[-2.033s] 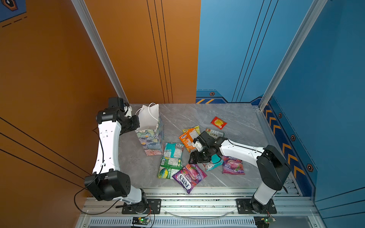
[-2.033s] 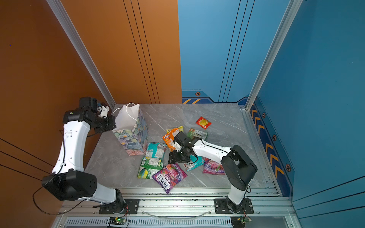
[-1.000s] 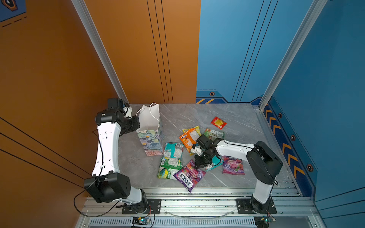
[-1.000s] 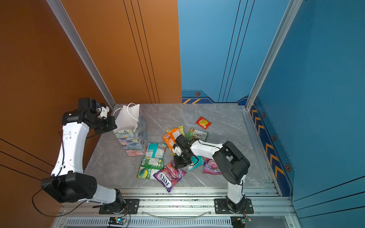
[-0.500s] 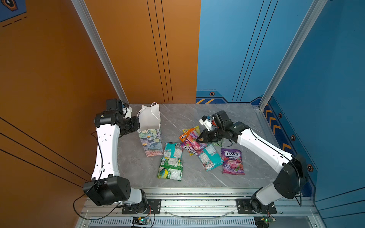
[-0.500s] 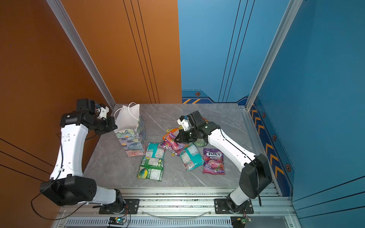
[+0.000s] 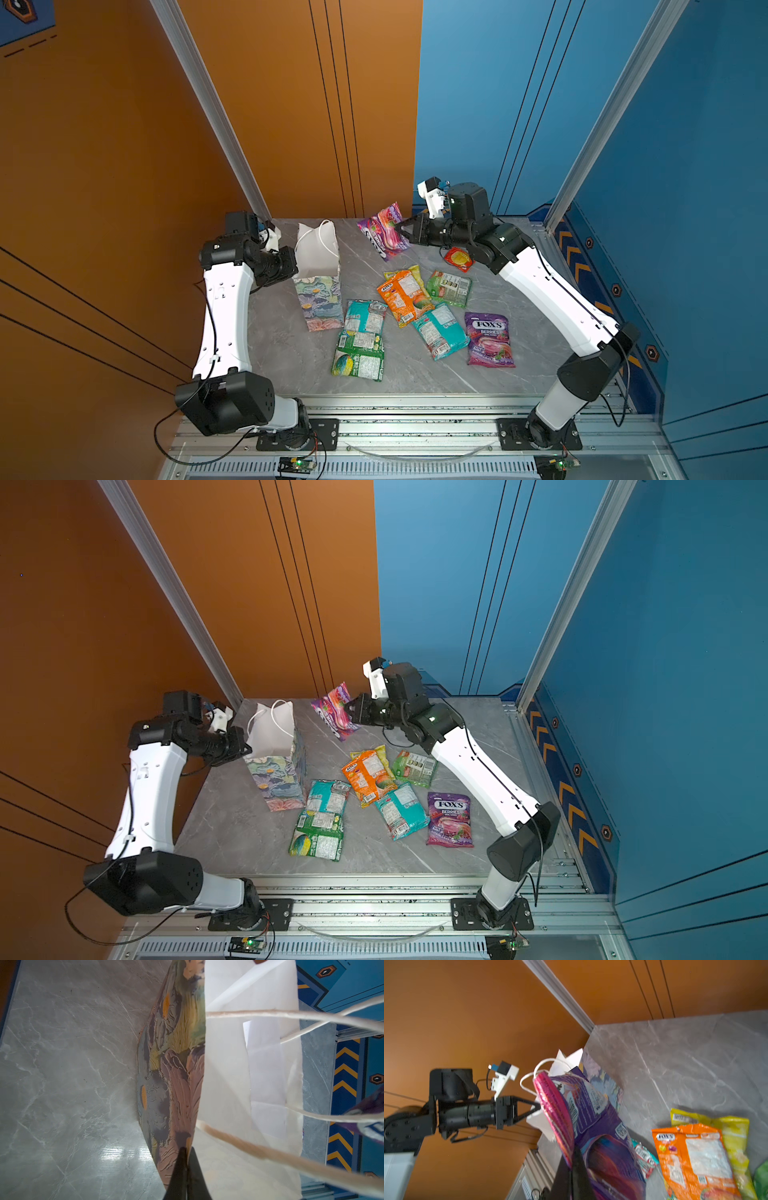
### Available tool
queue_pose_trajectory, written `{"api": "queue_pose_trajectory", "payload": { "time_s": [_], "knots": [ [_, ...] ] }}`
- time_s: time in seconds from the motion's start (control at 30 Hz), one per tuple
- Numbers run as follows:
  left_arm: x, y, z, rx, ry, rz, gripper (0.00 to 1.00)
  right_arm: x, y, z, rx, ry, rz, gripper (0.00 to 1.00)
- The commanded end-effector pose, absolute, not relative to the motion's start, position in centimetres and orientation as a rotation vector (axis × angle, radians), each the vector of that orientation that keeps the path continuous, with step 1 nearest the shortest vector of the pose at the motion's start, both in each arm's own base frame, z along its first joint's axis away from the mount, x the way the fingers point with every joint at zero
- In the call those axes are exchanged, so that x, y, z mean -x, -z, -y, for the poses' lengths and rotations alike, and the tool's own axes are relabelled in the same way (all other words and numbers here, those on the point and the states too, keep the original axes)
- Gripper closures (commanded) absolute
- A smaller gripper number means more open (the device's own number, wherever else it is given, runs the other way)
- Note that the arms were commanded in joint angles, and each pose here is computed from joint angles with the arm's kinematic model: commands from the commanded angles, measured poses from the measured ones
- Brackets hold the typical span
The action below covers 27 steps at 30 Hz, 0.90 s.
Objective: Place the snacks into the paper bag
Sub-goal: Place the snack in the paper bag.
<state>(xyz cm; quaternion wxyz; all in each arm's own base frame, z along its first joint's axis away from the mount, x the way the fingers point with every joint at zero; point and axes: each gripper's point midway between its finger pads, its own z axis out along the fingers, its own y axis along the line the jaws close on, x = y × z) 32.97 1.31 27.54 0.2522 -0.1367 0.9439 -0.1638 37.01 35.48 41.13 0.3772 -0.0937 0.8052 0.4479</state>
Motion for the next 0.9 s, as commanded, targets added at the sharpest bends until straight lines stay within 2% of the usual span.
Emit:
{"api": "queue_pose_trajectory", "payload": {
  "time_s": [0.0, 0.17, 0.37, 0.47, 0.87],
  "knots": [
    [-32.9, -28.7, -0.1, 0.348, 0.547, -2.526, 1.0, -40.0, -44.9, -36.1, 0.136, -1.089, -1.903, 1.0],
    [-32.8, -28.6, 0.6, 0.34, 0.588, -2.523, 1.0, -42.7, -47.2, -37.0, 0.08, -1.049, -1.81, 1.0],
    [-32.6, -28.6, 1.2, 0.328, 0.623, -2.515, 1.0, -43.0, -50.4, -40.2, 0.072, -1.109, -1.685, 1.0],
    [-32.5, -28.7, 1.3, 0.324, 0.629, -2.512, 1.0, -44.0, -49.9, -42.1, 0.054, -1.139, -1.649, 1.0],
    [-32.1, -28.4, 1.8, 0.324, 0.655, -2.512, 1.0, -42.4, -51.2, -46.0, 0.063, -1.204, -1.531, 1.0]
  ]
}}
